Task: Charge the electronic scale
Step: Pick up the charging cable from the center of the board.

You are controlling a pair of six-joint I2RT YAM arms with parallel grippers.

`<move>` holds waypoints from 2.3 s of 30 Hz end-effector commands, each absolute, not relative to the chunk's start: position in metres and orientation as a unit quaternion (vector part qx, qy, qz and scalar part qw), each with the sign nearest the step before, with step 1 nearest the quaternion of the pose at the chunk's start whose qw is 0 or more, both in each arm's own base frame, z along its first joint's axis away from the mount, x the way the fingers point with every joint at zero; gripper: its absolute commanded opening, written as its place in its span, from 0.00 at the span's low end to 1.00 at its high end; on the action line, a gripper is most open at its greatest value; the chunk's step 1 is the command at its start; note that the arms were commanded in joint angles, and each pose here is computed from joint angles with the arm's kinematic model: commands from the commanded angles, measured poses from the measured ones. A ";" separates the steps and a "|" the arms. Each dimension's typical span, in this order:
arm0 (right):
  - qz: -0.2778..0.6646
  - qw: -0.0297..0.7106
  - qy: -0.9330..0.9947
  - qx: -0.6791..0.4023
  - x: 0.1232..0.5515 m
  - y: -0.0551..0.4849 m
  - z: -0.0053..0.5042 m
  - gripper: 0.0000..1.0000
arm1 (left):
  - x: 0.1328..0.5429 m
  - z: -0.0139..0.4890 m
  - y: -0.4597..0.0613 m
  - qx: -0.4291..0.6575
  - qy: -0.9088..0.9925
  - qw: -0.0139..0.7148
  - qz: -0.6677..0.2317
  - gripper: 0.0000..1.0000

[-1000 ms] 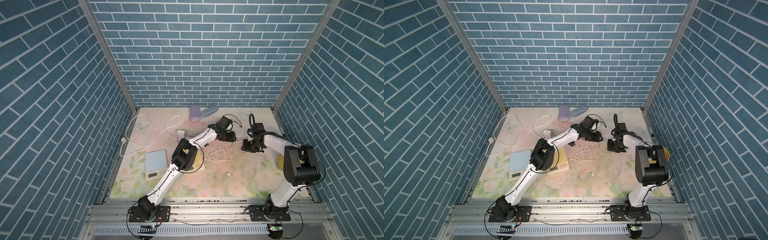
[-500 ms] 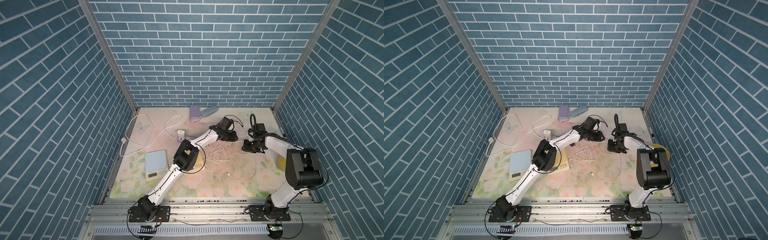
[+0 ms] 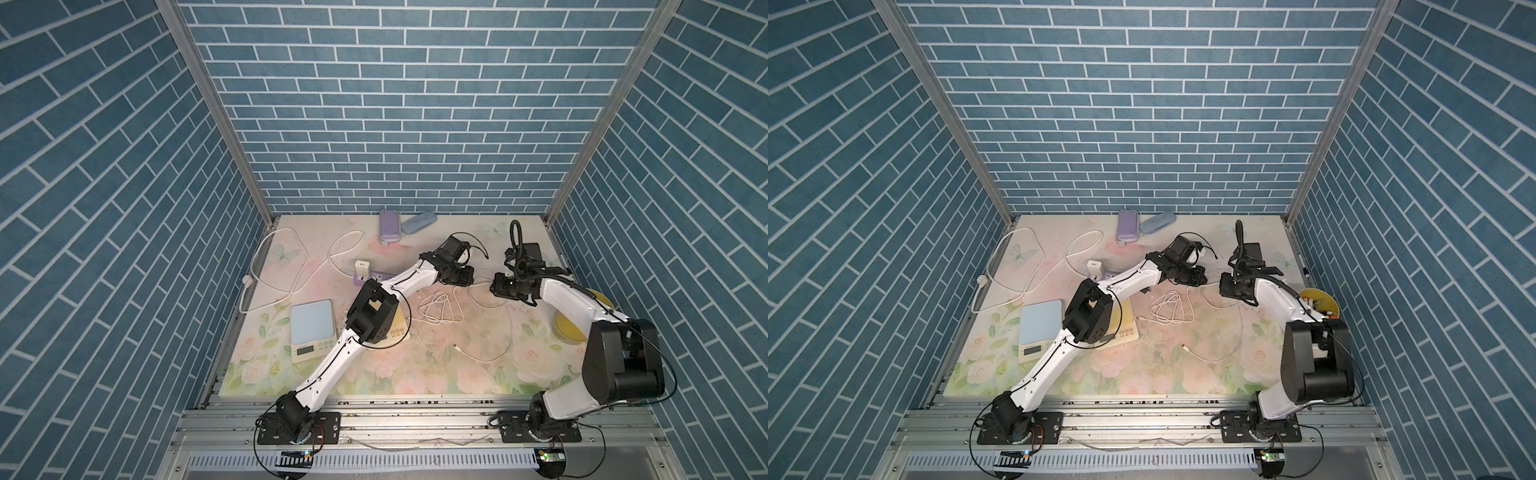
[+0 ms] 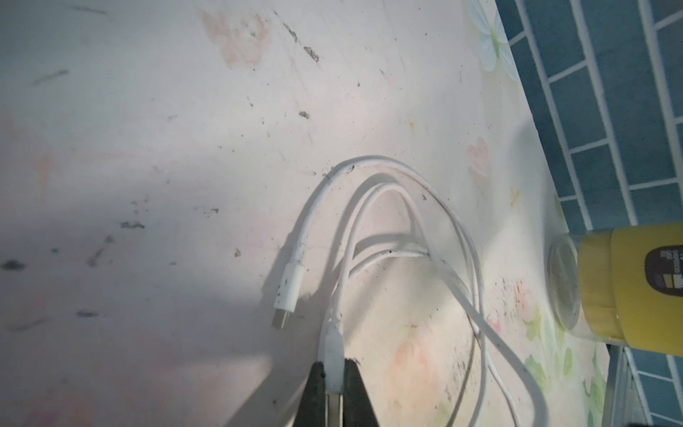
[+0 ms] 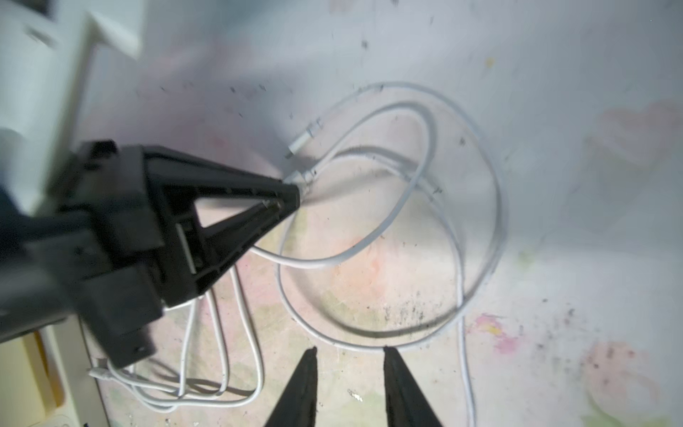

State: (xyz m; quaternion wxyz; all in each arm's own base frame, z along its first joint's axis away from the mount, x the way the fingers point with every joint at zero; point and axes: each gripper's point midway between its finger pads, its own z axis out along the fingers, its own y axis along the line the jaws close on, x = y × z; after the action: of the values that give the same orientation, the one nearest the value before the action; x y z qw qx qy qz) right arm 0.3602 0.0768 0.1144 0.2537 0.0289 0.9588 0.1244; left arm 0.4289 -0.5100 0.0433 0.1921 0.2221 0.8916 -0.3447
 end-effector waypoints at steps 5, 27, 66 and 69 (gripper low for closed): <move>0.119 0.393 0.909 0.068 0.369 0.058 0.216 0.39 | 0.425 0.172 -0.481 0.333 0.832 0.304 -0.324 0.00; 0.421 0.415 0.756 -0.280 0.328 0.227 0.343 0.76 | 0.353 0.297 -0.317 0.413 0.741 0.304 -0.433 0.00; 0.476 0.347 0.807 -0.045 0.365 0.315 0.309 0.48 | 0.397 0.274 -0.233 0.190 0.814 0.346 -0.427 0.09; 0.516 0.331 0.790 -0.005 0.373 0.328 0.304 0.55 | 0.390 0.285 -0.239 0.201 0.795 0.348 -0.453 0.09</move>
State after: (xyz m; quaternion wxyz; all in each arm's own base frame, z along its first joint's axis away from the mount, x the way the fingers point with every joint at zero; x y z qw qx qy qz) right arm 0.3489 0.3215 0.2868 0.3192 -0.0971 0.8221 0.4614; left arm 0.3898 -0.2348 0.2580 0.3158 0.1937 0.8232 -0.4303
